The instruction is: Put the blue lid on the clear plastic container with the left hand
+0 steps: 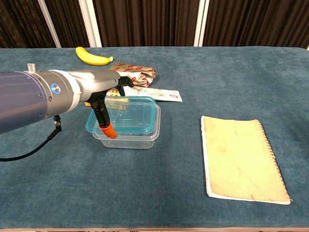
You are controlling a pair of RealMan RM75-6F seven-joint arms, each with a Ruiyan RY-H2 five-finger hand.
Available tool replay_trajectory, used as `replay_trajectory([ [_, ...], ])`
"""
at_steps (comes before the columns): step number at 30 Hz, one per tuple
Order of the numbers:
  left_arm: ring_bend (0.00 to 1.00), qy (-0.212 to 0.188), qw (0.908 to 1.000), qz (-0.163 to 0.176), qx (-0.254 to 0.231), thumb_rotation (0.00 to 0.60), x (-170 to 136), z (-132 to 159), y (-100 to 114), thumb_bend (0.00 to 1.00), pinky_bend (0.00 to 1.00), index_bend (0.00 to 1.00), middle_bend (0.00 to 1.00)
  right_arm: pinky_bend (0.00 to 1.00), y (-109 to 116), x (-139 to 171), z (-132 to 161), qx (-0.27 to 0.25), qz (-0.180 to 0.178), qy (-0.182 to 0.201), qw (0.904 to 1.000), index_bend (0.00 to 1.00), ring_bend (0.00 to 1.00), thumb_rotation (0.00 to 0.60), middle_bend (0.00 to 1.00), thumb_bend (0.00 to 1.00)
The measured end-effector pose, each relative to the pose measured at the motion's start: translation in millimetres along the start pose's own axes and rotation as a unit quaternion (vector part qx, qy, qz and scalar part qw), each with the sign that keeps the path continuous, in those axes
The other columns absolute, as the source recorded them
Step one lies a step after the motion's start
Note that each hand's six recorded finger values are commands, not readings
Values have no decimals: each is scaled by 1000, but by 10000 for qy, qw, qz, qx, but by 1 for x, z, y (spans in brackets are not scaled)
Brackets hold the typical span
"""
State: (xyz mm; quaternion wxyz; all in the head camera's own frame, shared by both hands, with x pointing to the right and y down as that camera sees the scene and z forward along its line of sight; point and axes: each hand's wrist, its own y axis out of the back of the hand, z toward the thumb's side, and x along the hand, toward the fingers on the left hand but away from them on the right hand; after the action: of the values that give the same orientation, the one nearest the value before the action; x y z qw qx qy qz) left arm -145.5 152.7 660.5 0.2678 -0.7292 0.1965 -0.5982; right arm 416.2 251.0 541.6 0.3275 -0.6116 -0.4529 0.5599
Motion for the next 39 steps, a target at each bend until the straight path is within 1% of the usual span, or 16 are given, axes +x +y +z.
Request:
replay_trajectory([
  [5, 0, -56, 9998, 137, 149, 600, 2, 4, 0, 123, 0, 54, 242, 0, 0, 0, 0, -2, -1, 3, 10000, 21, 0, 600, 0, 268],
  [16, 0, -83, 9996, 67, 265, 600, 5, 7, -8, 123, 0, 54, 241, 0, 0, 0, 0, 3, 3, -16, 10000, 21, 0, 600, 0, 267],
  [28, 0, -94, 9994, 99, 320, 600, 4, 8, -9, 123, 0, 54, 240, 0, 0, 0, 0, -6, -4, -21, 10000, 21, 0, 600, 0, 268],
  [39, 0, -53, 9994, 52, 350, 600, 6, 6, -11, 123, 0, 54, 239, 0, 0, 0, 0, -2, -1, -21, 10000, 21, 0, 600, 0, 267],
])
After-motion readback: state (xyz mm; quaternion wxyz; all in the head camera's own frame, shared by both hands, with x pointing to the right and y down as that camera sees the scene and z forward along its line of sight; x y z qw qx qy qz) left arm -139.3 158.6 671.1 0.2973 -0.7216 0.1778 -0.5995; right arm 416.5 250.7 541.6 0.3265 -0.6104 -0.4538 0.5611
